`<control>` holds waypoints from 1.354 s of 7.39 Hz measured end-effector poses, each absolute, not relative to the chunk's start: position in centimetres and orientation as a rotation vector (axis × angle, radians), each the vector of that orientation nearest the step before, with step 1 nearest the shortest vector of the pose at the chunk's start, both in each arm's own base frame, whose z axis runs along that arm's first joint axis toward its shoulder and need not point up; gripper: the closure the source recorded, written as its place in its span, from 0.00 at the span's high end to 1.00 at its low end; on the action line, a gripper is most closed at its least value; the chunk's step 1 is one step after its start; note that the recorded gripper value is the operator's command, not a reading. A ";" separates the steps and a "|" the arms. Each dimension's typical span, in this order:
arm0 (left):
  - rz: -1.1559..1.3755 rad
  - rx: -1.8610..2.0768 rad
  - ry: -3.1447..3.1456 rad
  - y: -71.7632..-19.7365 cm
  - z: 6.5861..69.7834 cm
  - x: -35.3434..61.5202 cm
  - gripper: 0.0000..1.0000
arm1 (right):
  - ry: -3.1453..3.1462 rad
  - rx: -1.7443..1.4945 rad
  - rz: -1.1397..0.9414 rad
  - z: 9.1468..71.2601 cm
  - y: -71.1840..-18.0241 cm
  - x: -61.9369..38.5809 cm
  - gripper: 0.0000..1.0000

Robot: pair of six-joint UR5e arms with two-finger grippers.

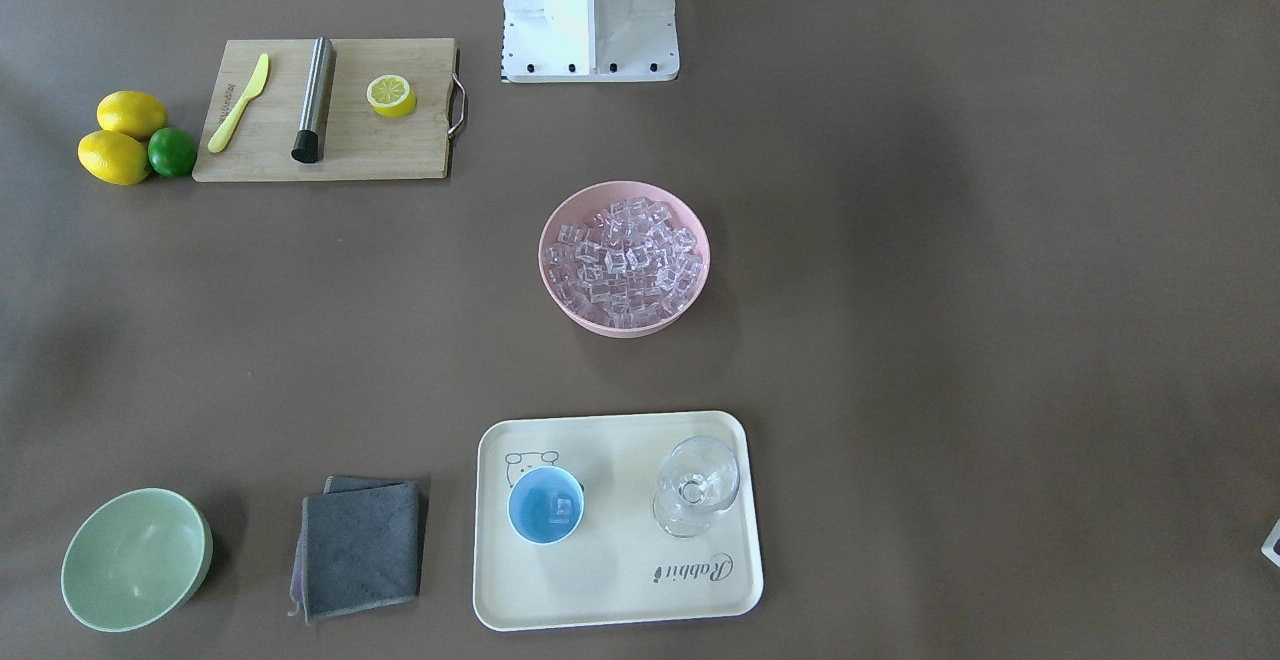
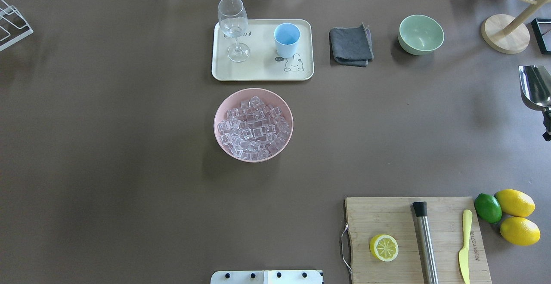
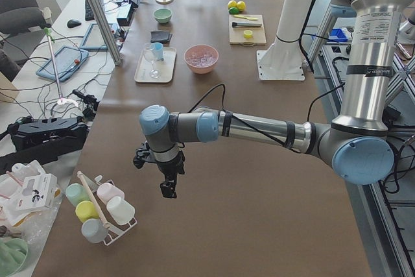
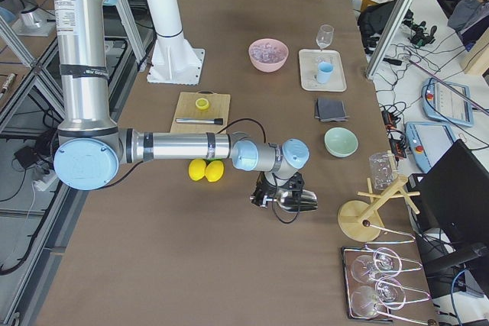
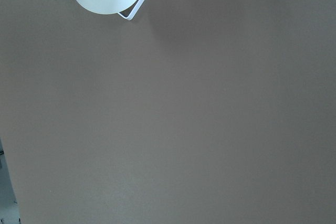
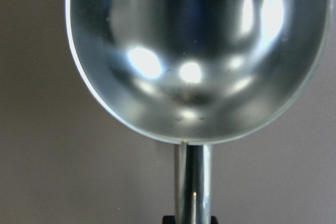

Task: Put ice in cup with scoop

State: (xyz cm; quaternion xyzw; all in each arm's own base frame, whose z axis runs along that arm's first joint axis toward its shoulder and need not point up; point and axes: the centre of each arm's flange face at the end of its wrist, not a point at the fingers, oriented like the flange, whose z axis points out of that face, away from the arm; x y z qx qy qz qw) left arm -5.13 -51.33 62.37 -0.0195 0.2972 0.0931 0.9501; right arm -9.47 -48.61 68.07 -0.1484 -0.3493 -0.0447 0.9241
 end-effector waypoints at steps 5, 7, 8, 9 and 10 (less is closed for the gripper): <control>0.156 -0.046 0.679 -51.1 62.8 -5.6 0.99 | -0.716 -0.308 -0.103 68.3 -48.6 -10.1 1.00; 0.152 -0.051 0.691 -51.1 63.0 -5.6 0.99 | -0.724 -0.280 -0.123 67.1 -48.9 -10.3 1.00; 0.152 -0.050 0.692 -51.1 63.0 -5.6 0.99 | -0.730 -0.243 -0.138 65.3 -49.3 -10.3 1.00; 0.152 -0.049 0.693 -51.1 62.9 -5.6 0.99 | -0.735 -0.198 -0.140 63.1 -49.6 -9.5 1.00; 0.152 -0.049 0.693 -51.1 62.9 -5.6 0.99 | -0.744 -0.149 -0.118 61.3 -50.0 -7.6 1.00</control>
